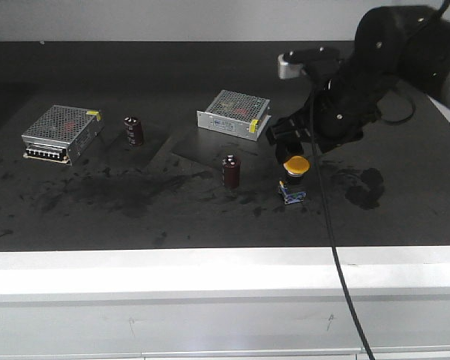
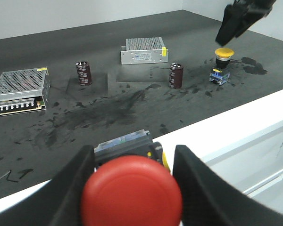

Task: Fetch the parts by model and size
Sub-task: 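Lower the right gripper onto the yellow-capped push-button switch and grasp, then lift the yellow-capped switch with the right gripper and retract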

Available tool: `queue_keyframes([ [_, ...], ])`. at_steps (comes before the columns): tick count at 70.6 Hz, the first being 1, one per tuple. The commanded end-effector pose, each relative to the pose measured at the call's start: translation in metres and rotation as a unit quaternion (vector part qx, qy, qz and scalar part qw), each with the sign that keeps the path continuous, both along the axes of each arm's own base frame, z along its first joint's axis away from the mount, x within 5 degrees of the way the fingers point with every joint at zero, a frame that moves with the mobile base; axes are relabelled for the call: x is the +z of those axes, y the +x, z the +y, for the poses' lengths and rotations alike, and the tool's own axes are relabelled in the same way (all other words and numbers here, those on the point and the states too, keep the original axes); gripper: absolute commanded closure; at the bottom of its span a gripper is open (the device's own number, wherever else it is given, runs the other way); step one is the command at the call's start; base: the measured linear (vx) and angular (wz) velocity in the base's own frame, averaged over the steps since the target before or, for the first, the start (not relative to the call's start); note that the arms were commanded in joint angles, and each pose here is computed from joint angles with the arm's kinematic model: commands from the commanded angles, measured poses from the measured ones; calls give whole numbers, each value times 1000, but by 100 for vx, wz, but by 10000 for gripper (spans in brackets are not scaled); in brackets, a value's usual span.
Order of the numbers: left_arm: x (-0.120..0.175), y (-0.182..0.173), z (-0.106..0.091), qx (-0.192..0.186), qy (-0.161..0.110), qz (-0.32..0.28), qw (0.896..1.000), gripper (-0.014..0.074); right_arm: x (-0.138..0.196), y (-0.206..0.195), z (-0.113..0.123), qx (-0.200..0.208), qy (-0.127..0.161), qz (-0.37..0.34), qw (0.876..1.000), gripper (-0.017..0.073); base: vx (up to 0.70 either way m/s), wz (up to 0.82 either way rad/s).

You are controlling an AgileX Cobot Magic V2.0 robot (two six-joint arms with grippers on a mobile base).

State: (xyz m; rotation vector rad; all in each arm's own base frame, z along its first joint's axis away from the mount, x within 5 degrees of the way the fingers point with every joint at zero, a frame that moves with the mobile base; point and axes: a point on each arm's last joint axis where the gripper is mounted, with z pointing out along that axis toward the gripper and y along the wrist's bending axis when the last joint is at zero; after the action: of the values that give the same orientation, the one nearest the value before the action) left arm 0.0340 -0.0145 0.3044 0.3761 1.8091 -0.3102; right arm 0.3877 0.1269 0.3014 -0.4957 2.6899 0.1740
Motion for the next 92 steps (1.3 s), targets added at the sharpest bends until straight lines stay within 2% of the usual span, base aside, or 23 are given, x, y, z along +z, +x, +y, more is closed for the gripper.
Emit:
queue_keyframes([
  [1, 14, 1, -1, -4, -22, -42, 999, 601, 19, 0, -1, -3, 10, -35, 999, 19, 0, 0],
  [15, 14, 1, -1, -4, -22, -42, 999, 601, 4, 7, 1, -3, 4, -16, 1000, 33, 0, 0],
  [24, 14, 1, -1, -4, -22, -42, 999, 601, -2, 9, 2, -3, 2, -9, 1000, 100, 0, 0],
  [30, 14, 1, -1, -4, -22, -42, 999, 601, -4, 9, 2, -3, 1, -3, 1000, 180, 0, 0],
  [49, 14, 1, -1, -4, -22, -42, 999, 601, 6, 5, -1, -4, 4, -13, 1000, 576, 0, 0],
  [59, 14, 1, -1, -4, -22, -42, 999, 601, 26, -8, -5, -9, 20, -67, 997, 570, 0, 0],
  [69, 14, 1, -1, -4, -22, -42, 999, 601, 49, -40, -16, -19, 47, -151, 987, 568, 0, 0],
  [78, 14, 1, -1, -4, -22, -42, 999, 601, 60, -73, -27, -20, 59, -213, 975, 567, 0, 0],
  [92, 14, 1, -1, -4, -22, -42, 999, 601, 76, -127, -44, -24, 85, -305, 948, 566, 0, 0],
])
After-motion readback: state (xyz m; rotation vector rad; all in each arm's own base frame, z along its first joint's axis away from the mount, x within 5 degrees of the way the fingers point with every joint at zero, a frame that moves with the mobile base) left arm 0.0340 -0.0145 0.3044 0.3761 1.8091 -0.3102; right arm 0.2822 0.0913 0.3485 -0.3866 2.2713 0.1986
